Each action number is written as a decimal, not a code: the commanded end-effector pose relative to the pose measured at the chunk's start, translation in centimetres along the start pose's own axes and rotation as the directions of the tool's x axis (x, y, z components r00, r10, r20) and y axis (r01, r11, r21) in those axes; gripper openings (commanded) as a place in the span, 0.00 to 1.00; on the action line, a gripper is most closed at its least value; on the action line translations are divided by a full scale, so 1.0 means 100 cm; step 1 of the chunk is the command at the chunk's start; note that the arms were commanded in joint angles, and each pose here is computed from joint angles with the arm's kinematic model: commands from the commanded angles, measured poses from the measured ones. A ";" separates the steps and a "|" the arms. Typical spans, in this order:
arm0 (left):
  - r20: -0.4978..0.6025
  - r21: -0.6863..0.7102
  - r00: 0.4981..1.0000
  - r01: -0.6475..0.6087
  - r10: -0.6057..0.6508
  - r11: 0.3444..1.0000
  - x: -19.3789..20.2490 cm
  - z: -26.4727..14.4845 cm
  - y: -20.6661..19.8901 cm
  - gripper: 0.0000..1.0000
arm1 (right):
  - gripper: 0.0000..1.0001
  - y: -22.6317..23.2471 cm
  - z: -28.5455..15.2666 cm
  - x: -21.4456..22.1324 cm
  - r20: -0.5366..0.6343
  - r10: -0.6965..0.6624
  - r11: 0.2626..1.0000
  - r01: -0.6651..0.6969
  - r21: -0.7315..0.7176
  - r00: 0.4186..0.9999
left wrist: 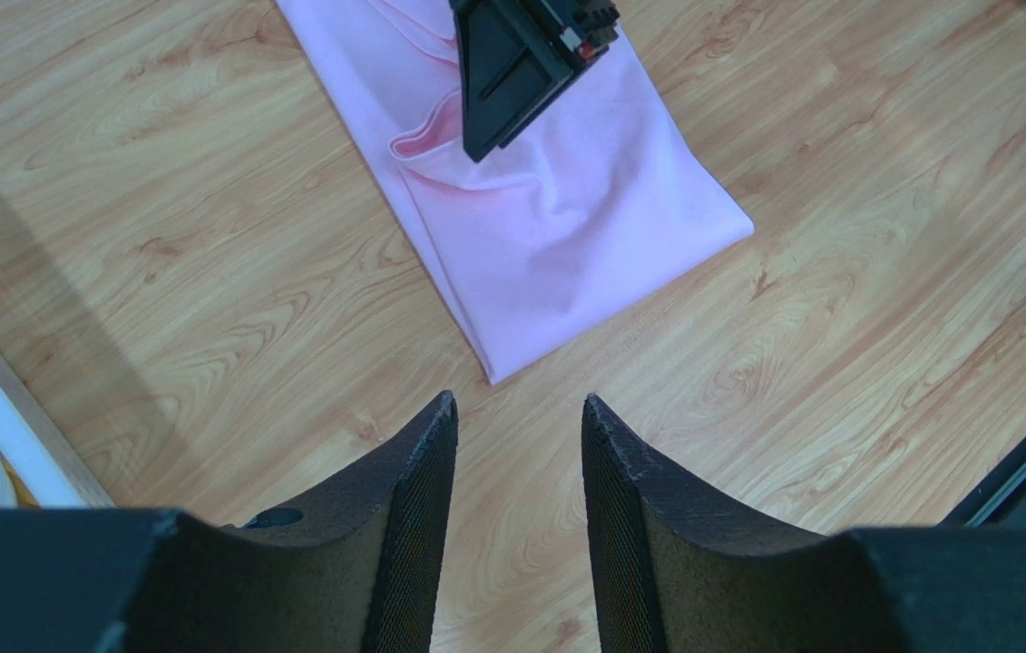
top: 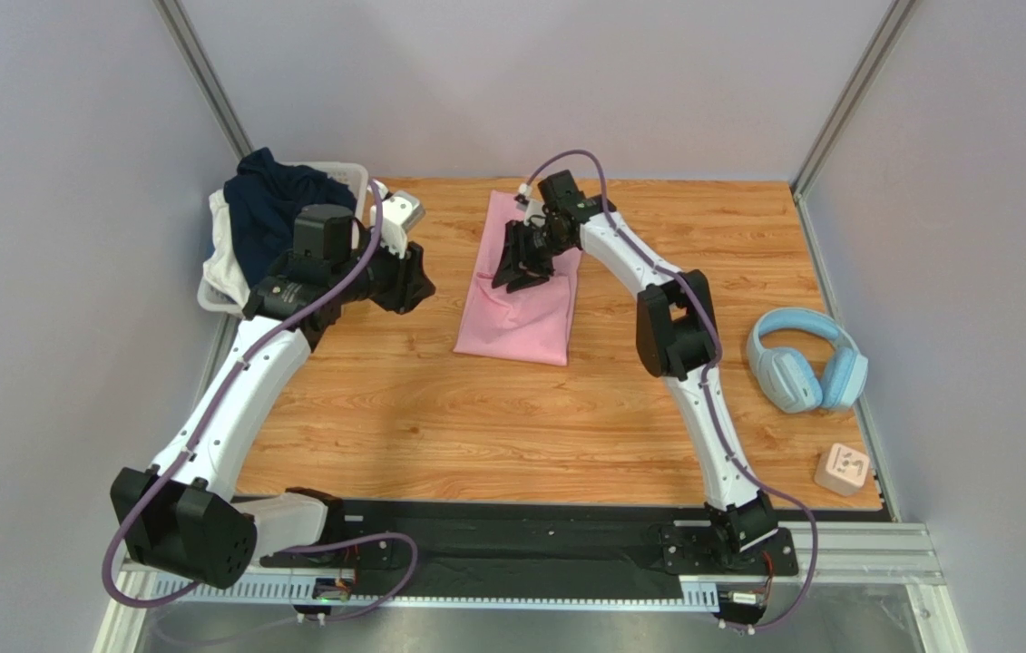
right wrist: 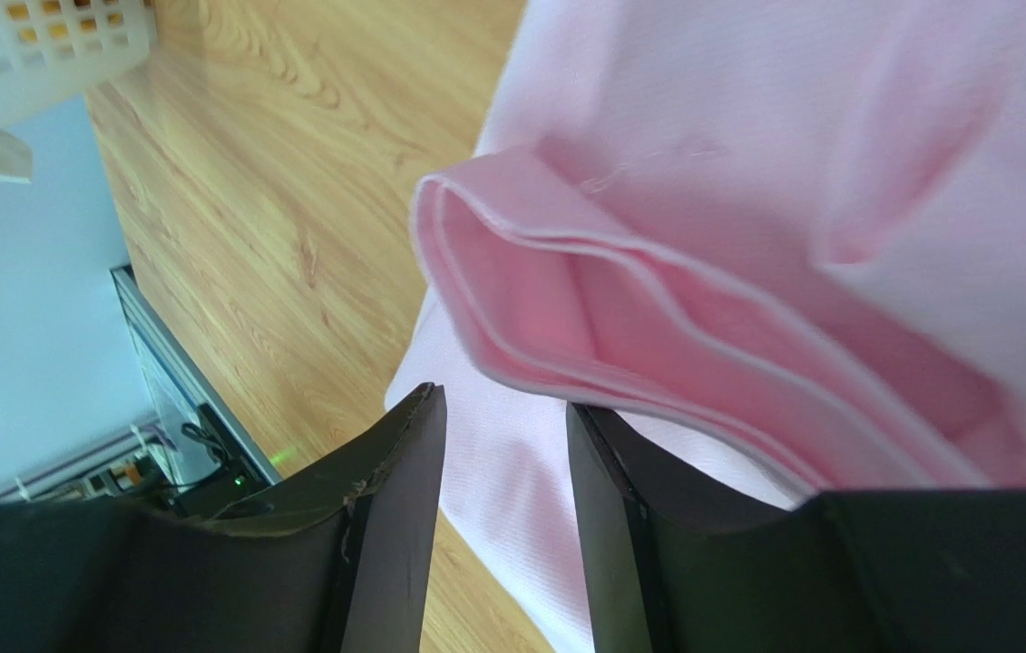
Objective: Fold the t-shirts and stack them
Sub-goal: Fold the folded rectangular tshirt in 1/3 of the way
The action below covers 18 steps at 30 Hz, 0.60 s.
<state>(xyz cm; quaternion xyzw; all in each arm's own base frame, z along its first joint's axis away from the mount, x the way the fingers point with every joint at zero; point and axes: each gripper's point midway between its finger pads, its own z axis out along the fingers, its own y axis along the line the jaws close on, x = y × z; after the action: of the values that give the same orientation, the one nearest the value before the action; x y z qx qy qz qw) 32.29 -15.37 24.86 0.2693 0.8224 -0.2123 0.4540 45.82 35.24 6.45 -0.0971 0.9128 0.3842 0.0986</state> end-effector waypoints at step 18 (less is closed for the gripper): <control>0.001 0.001 1.000 -0.001 0.001 1.000 0.002 -0.006 -0.001 0.46 | 0.44 -0.077 0.004 -0.026 0.025 0.285 0.936 -0.273 -0.221 0.958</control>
<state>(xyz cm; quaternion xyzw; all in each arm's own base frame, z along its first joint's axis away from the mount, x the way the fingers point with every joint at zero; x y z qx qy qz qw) 31.99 -15.22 24.42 0.2685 0.8277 -0.2118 0.4448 49.91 31.57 3.85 0.0008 0.8770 0.4751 0.0723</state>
